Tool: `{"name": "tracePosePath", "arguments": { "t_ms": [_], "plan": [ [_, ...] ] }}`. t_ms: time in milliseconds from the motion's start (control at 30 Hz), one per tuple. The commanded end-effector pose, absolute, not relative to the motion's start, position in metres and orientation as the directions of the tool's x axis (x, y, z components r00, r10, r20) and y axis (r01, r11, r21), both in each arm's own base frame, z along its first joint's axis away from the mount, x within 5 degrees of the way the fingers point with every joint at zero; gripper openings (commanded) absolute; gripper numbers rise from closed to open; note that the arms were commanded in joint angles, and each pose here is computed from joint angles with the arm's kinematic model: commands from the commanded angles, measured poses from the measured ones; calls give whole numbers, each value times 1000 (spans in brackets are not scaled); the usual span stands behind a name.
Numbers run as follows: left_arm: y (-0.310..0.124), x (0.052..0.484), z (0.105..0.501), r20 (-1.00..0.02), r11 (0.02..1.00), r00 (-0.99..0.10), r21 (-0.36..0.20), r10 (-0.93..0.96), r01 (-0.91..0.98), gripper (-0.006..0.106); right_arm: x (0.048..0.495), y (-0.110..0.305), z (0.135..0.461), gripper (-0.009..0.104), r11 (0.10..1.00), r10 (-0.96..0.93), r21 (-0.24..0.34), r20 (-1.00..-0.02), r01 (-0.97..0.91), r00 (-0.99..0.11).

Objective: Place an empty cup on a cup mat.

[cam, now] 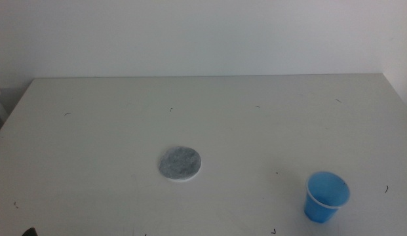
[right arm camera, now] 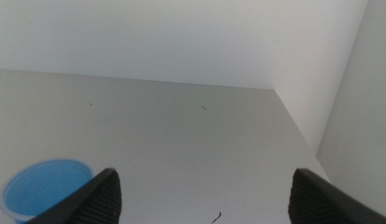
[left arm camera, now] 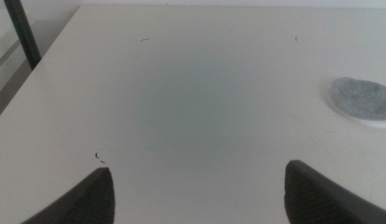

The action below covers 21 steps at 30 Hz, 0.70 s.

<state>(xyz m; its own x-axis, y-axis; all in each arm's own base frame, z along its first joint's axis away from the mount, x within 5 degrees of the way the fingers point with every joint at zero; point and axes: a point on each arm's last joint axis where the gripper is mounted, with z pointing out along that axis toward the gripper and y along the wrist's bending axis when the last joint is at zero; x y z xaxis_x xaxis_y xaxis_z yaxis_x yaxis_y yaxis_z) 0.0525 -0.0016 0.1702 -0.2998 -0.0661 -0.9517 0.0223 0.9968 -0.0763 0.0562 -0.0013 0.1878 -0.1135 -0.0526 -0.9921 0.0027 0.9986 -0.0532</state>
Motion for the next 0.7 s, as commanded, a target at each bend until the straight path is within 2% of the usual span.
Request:
{"name": "tracePosePath", "arguments": {
  "t_ms": [0,133,533,667],
  "plan": [
    [-2,53,179,-973,996,-217,-90,-81,30,105,55,0,199,91,998,-58,-58,-998,0,0],
    [-2,53,179,-973,996,-217,-90,-81,30,105,55,0,199,91,1000,-28,-28,-1000,-4,0],
    [-2,53,179,-973,996,-217,-90,-81,30,105,54,0,198,91,1000,-7,-7,-1000,-7,-10],
    [-2,53,179,-973,996,-217,-90,-81,30,105,53,0,208,91,1000,4,4,-1000,-7,-18]
  ]
}}
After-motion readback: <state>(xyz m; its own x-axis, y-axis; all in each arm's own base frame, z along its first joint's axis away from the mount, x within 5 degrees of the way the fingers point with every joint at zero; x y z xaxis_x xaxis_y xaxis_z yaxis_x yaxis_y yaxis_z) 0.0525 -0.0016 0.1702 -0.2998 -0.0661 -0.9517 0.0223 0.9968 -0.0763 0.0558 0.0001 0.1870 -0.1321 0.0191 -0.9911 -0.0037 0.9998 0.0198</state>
